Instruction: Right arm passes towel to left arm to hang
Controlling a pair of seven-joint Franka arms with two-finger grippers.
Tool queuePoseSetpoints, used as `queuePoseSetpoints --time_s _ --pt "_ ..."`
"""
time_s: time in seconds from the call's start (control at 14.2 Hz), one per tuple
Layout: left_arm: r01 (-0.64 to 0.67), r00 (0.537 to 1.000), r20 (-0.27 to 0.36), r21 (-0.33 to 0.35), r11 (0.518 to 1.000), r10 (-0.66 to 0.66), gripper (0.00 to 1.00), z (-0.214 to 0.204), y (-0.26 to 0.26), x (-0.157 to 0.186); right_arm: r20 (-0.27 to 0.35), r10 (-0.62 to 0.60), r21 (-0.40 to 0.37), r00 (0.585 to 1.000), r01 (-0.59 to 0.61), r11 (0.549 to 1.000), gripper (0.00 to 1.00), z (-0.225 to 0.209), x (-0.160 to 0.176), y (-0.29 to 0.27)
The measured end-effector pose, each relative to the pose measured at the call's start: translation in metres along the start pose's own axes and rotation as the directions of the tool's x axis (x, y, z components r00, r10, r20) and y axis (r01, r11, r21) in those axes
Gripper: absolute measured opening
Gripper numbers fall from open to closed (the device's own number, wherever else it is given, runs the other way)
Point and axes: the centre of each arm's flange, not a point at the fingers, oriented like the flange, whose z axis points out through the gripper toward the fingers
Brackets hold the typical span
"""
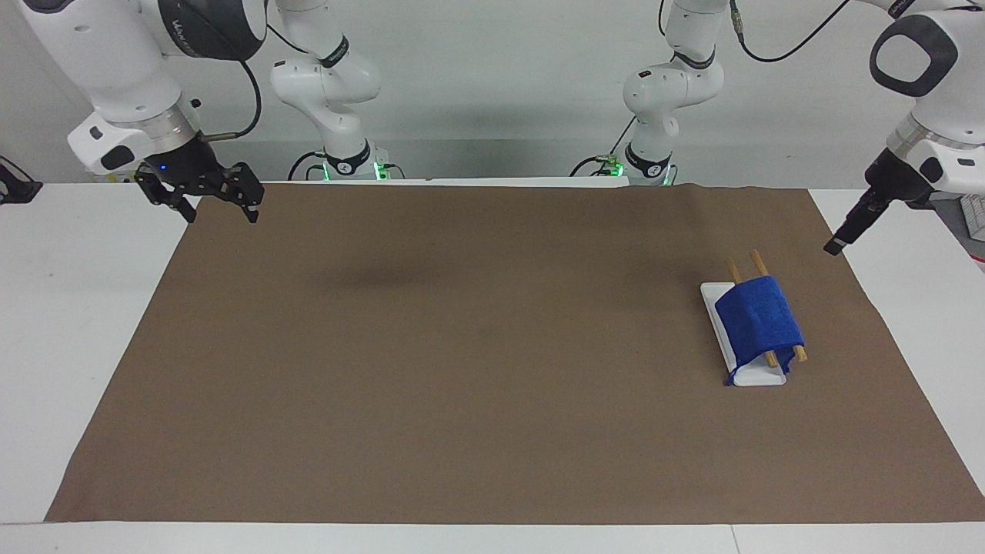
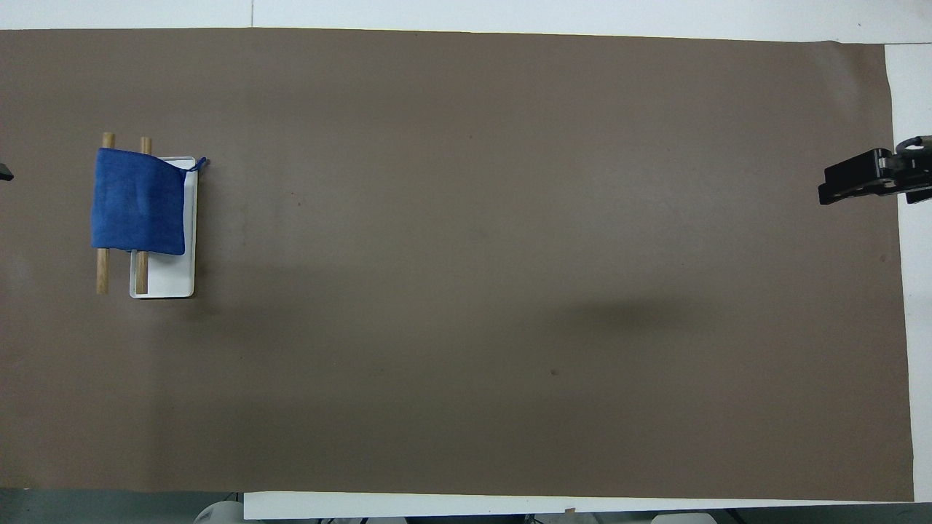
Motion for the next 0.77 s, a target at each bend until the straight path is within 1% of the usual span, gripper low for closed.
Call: queuePoseSetpoints --time_s 0.14,0.28,0.35,0.42,0.56,0.77 --pt "-0.108 0.994 0.038 0.053 0.993 0.106 1.00 -0.020 0.024 -0.025 0.005 0.000 0.000 1.000 0.000 1.000 1.00 0.002 0.000 0.000" --pt "-0.232 0.972 0.070 0.114 0.966 0.225 1.00 -0.028 0.053 -0.047 0.007 0.000 0.000 1.000 0.000 1.000 1.00 0.003 0.000 0.000" --pt "-0.276 0.960 0.090 0.133 0.952 0.266 1.00 -0.029 0.065 -0.055 0.007 0.001 0.000 1.000 -0.001 1.000 1.00 0.003 0.000 0.000" --pt "-0.312 0.948 0.110 0.140 0.940 0.299 1.00 -0.029 0.074 -0.058 0.008 0.001 0.001 1.000 -0.001 1.000 1.00 0.003 -0.001 0.001" --pt "-0.380 0.922 0.135 0.132 0.916 0.363 1.00 -0.027 0.080 -0.055 0.008 0.001 0.001 1.000 -0.001 1.000 1.00 0.003 -0.001 0.001" --pt "-0.431 0.899 0.142 0.106 0.896 0.415 1.00 -0.029 0.083 -0.054 0.007 0.001 0.001 1.000 -0.001 1.000 1.00 0.003 -0.001 0.001"
